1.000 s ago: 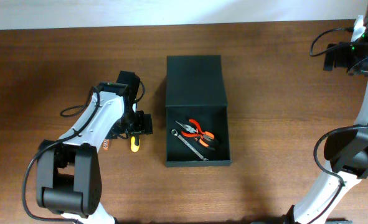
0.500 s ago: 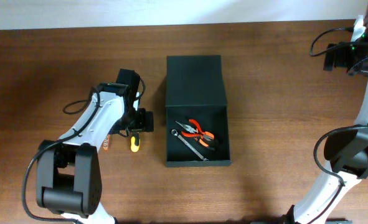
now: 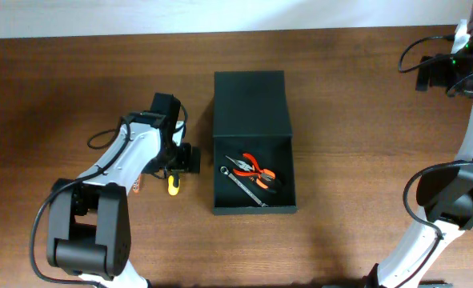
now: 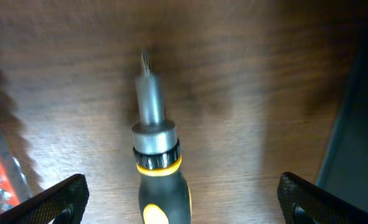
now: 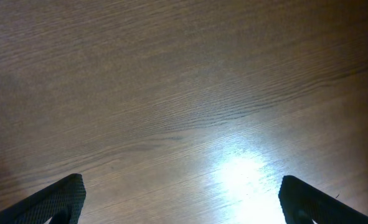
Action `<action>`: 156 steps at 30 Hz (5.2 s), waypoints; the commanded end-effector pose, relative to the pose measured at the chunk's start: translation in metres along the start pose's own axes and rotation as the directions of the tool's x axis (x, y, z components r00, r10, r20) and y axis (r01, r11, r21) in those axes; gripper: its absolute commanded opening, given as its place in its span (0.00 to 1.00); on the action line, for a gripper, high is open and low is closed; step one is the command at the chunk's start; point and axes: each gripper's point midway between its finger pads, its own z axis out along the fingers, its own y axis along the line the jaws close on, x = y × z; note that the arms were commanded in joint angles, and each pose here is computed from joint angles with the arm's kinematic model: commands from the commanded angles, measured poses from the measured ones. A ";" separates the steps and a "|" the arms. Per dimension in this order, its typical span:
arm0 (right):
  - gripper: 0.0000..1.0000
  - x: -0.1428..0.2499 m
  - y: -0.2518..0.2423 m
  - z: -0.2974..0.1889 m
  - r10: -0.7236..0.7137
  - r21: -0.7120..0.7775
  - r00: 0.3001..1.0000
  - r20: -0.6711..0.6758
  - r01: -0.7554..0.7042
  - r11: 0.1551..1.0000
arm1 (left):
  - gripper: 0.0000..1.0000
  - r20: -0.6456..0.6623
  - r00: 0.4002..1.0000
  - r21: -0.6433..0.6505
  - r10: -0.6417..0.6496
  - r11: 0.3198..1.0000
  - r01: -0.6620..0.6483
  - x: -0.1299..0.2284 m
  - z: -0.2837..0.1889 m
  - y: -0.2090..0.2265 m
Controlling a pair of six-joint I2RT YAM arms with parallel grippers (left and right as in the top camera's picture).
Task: Pack container
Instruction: 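Lower the left gripper toward the screwdriver handle, then close the left gripper on the screwdriver's yellow-black handle, then lift the screwdriver and carry it over the black box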
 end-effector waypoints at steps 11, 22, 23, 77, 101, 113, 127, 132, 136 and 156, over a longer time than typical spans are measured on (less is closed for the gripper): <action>0.99 0.000 0.000 0.001 0.014 -0.001 1.000 -0.001 -0.014 1.000 | 0.99 -0.040 0.997 -0.052 -0.071 0.996 0.069 0.016 0.014 0.011; 0.99 0.000 0.000 0.001 0.014 -0.001 1.000 -0.001 -0.014 1.000 | 0.99 -0.031 0.994 -0.067 -0.108 0.992 0.106 0.015 0.014 0.013; 0.99 0.000 0.000 0.001 0.014 -0.001 1.000 -0.001 -0.014 1.000 | 0.99 -0.032 0.994 -0.068 -0.108 0.992 0.106 0.016 0.015 0.013; 0.99 0.000 0.000 0.001 0.014 -0.001 1.000 -0.001 -0.014 1.000 | 0.99 -0.091 0.987 -0.084 -0.129 0.989 0.121 0.030 0.043 0.016; 0.99 0.000 0.000 0.001 0.014 -0.001 1.000 -0.001 -0.014 1.000 | 0.35 -0.090 0.988 -0.075 -0.129 0.990 0.122 0.028 0.042 0.014; 0.99 0.000 0.000 0.001 0.014 -0.001 1.000 -0.001 -0.014 1.000 | 0.20 -0.063 0.990 -0.068 -0.127 0.990 0.123 0.011 0.026 0.011; 0.99 0.000 0.000 0.001 0.014 -0.001 1.000 -0.001 -0.014 1.000 | 0.19 0.042 0.998 -0.041 -0.046 0.998 0.048 -0.048 -0.064 -0.004; 0.99 0.000 0.000 0.001 0.014 -0.001 1.000 -0.001 -0.014 1.000 | 0.19 0.120 0.989 -0.009 0.088 0.996 -0.088 -0.066 -0.112 -0.040; 0.99 0.000 0.000 0.001 0.014 -0.001 1.000 -0.001 -0.014 1.000 | 0.19 0.206 0.962 0.019 0.181 0.982 -0.189 -0.074 -0.142 -0.085; 0.99 0.000 0.000 0.001 0.014 -0.001 1.000 -0.001 -0.014 1.000 | 0.20 0.232 0.789 0.028 0.569 0.807 -0.590 -0.015 -0.142 -0.218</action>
